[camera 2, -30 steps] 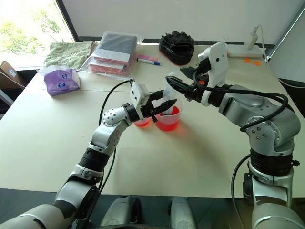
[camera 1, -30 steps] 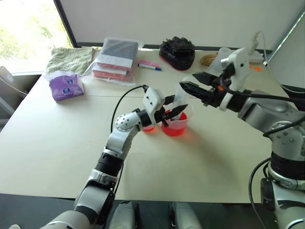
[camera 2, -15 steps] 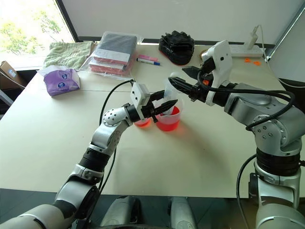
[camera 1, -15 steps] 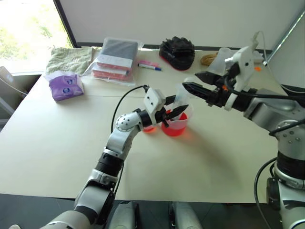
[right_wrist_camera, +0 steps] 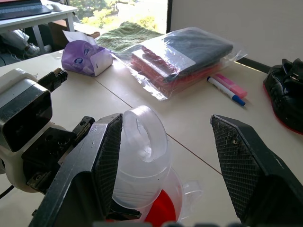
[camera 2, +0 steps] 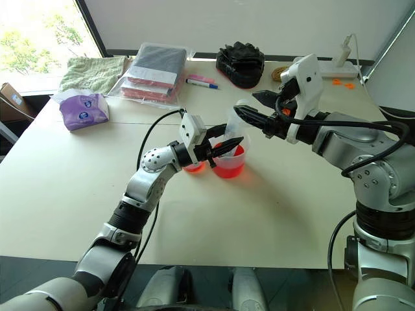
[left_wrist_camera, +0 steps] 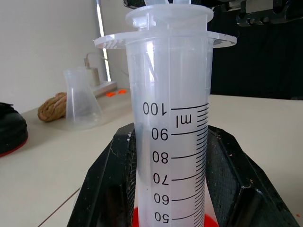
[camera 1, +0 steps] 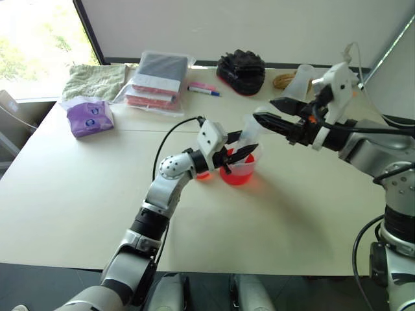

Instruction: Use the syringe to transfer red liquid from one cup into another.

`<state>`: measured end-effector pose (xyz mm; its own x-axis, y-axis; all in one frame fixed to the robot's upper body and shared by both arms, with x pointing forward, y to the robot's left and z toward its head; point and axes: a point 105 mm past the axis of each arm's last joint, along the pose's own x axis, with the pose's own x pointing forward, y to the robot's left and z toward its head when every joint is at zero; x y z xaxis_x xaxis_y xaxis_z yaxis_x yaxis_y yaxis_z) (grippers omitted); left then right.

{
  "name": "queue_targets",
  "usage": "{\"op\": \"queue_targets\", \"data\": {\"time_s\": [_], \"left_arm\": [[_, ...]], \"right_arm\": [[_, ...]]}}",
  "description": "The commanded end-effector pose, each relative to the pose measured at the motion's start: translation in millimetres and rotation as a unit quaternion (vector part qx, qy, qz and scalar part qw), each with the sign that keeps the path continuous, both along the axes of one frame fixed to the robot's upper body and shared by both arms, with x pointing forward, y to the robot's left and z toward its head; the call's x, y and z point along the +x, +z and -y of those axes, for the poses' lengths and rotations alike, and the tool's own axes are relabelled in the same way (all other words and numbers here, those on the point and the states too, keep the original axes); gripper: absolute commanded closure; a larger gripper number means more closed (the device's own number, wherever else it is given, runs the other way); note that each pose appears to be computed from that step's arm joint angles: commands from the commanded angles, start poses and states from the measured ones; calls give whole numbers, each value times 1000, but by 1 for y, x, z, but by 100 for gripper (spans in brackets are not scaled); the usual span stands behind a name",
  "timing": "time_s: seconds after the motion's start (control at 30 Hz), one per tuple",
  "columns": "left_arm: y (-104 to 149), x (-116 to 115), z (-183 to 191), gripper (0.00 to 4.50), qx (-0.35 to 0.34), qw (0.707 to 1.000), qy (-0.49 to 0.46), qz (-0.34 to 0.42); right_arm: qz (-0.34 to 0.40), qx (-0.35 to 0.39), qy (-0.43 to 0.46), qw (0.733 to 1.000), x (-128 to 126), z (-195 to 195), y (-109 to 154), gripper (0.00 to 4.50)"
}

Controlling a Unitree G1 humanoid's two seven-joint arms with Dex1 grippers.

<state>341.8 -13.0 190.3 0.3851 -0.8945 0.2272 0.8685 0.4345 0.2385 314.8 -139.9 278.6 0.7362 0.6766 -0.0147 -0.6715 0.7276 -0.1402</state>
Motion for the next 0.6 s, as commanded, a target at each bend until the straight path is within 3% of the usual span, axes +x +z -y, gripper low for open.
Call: {"op": "queue_targets", "data": {"time_s": [0.03, 0.6], "left_arm": [[15, 0, -7, 299, -19, 1000, 12, 22], [14, -1, -6, 299, -20, 1000, 10, 21]], "right_arm": [[34, 6, -28, 999, -3, 17, 17, 144], [16, 20, 2, 1000, -9, 1, 11, 144]]}}
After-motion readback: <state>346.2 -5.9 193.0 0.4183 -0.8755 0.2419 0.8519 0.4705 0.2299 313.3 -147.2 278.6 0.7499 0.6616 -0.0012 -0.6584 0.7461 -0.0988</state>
